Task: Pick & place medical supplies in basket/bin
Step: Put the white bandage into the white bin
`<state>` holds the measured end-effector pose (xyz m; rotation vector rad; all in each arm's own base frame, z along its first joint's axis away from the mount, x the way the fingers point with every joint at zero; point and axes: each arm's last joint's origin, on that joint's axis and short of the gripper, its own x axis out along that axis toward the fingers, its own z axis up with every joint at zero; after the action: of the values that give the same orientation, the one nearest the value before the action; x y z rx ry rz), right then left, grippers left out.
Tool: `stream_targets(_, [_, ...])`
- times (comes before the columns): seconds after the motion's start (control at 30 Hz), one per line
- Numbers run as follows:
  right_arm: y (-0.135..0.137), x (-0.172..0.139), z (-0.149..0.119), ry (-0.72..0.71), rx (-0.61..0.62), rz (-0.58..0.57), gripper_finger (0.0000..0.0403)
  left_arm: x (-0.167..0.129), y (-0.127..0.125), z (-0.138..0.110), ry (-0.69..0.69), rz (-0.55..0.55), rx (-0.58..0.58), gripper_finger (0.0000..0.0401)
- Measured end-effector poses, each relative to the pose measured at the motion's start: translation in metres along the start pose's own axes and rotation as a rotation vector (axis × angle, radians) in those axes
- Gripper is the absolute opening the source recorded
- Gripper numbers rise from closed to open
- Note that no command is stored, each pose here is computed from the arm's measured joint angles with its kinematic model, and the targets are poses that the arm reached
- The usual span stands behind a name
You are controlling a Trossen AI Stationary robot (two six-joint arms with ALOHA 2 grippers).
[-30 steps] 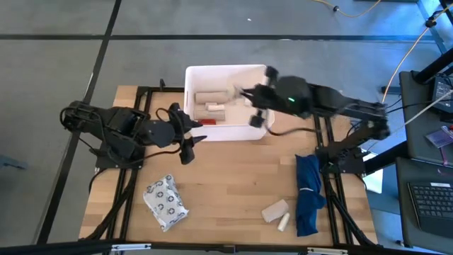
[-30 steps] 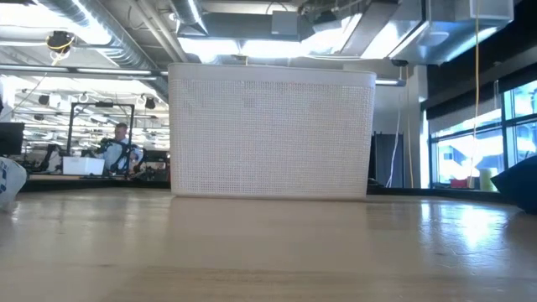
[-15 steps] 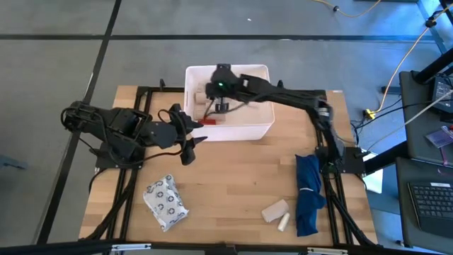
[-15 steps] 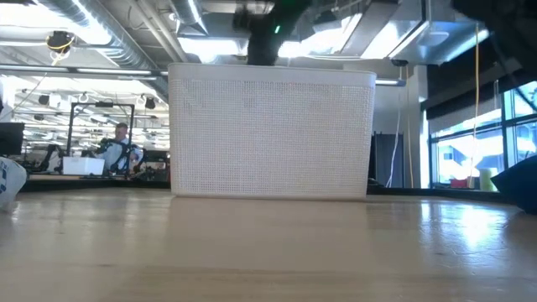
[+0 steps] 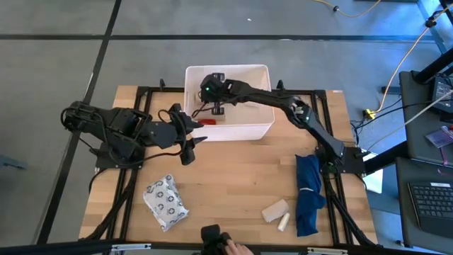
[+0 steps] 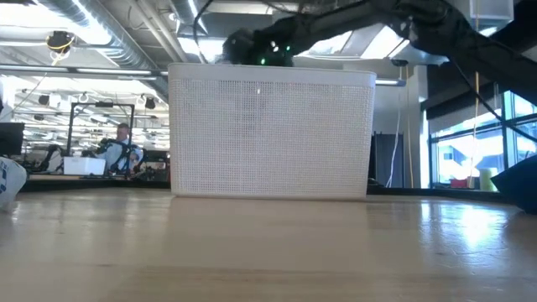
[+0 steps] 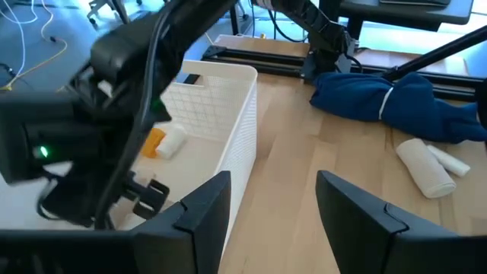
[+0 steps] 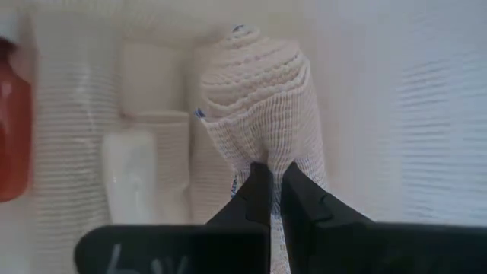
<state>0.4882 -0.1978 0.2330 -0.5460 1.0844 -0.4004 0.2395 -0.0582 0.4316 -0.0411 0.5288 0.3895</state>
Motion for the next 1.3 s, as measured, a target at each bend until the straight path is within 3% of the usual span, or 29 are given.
stream_targets(0.23, [0.015, 0.027, -0.004, 0.050, -0.037, -0.013, 0.0023, 0.000, 0.000, 0.000, 0.000, 0.000, 0.000, 0.0186])
stream_targets(0.37, [0.013, 0.026, -0.002, 0.031, 0.044, -0.031, 0.0059, 0.000, 0.000, 0.000, 0.000, 0.000, 0.000, 0.0186])
stream_targets(0.57, [0.007, 0.022, 0.002, 0.009, 0.070, -0.103, 0.0099, 0.000, 0.000, 0.000, 0.000, -0.001, 0.000, 0.0186])
stream_targets(0.77, [0.008, 0.022, 0.004, -0.041, 0.072, -0.046, 0.0146, 0.000, 0.000, 0.000, 0.001, -0.001, 0.000, 0.0186])
stream_targets(0.9, [0.006, 0.020, 0.005, -0.030, 0.074, -0.070, 0.0194, 0.000, 0.000, 0.000, 0.001, -0.001, 0.001, 0.0186])
stream_targets(1.13, [-0.008, -0.008, 0.018, 0.013, 0.100, -0.251, 0.0245, 0.000, 0.000, -0.001, 0.007, 0.001, 0.040, 0.0186])
stream_targets(1.3, [-0.015, -0.049, 0.028, -0.044, 0.100, -0.261, 0.0247, 0.000, 0.000, -0.001, 0.007, 0.001, 0.041, 0.0186])
